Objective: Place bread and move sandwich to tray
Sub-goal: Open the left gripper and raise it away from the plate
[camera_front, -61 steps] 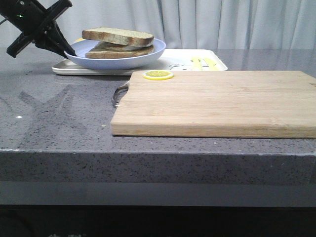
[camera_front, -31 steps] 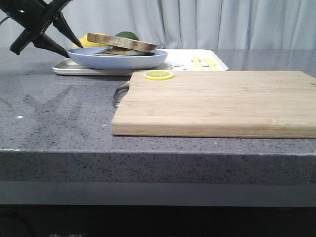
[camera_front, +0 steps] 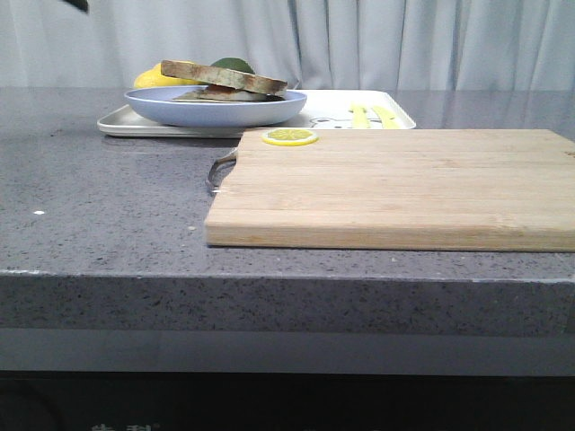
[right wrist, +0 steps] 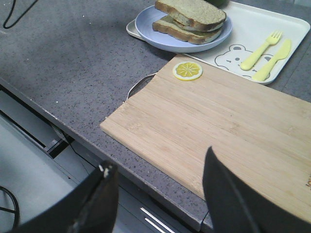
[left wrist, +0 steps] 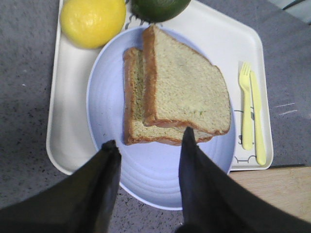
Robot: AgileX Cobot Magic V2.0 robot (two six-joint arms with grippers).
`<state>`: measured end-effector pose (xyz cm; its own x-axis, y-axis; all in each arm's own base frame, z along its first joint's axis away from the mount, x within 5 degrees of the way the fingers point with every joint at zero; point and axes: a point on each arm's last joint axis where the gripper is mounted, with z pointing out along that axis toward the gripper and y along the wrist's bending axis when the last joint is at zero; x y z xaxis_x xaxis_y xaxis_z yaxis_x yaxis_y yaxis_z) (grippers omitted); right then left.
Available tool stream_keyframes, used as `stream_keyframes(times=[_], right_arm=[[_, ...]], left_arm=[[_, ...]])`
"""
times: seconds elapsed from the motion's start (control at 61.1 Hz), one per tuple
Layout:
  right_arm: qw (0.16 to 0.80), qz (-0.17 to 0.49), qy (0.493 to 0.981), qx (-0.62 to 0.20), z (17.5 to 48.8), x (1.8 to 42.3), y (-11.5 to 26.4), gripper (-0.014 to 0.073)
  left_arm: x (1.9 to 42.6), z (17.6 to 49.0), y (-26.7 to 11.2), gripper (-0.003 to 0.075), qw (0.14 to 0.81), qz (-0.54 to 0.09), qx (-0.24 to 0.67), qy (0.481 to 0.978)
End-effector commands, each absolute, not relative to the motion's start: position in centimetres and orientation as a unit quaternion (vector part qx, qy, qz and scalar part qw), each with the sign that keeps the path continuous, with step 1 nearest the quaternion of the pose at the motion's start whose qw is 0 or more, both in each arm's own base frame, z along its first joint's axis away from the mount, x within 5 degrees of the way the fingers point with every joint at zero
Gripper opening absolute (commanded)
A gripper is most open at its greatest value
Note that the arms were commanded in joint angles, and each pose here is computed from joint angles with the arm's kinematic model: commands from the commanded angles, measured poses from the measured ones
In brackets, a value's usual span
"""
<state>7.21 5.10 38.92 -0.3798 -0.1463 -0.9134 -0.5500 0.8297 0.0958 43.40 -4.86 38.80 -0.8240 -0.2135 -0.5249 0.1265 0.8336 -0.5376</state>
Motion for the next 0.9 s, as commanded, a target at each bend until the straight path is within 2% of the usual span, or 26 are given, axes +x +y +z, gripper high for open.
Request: stream_keyframes(times=[0.0, 0.18, 0.36, 0.491, 0.704, 0.884], right_arm=[[0.549, 0.207, 0.783, -0.205, 40.3, 7.3, 5.1, 0.0414], [0.549, 0.207, 0.783, -0.205, 40.3, 7.3, 5.1, 0.0414], [0.549, 0.207, 0.783, -0.205, 40.3, 7.3, 5.1, 0.0414], [0.549, 0.207, 0.783, -0.205, 40.3, 7.3, 5.1, 0.0414], [0.549, 0.207, 0.783, -0.205, 40.3, 7.3, 5.1, 0.0414], [0.549, 0.207, 0.783, -0.205, 40.3, 7.3, 5.1, 0.0414]], left_arm=[[39.6, 44.3, -5.8, 0.0295, 0.372, -0.282, 0.009, 0.884], [33.9, 46.6, -8.5, 0.0295, 0.422, -0.266, 0.077, 0.863], [28.6, 46.9, -9.7, 0.0295, 0.466, -0.260, 0.123, 0.837], [24.6, 45.1, -10.3, 0.0295, 0.475, -0.243, 0.180, 0.826], [19.6, 41.6, -9.3, 0.0295, 0.494, -0.223, 0.199, 0.817], [16.2, 38.7, -7.3, 0.0295, 0.520, -0.163, 0.207, 0.813]])
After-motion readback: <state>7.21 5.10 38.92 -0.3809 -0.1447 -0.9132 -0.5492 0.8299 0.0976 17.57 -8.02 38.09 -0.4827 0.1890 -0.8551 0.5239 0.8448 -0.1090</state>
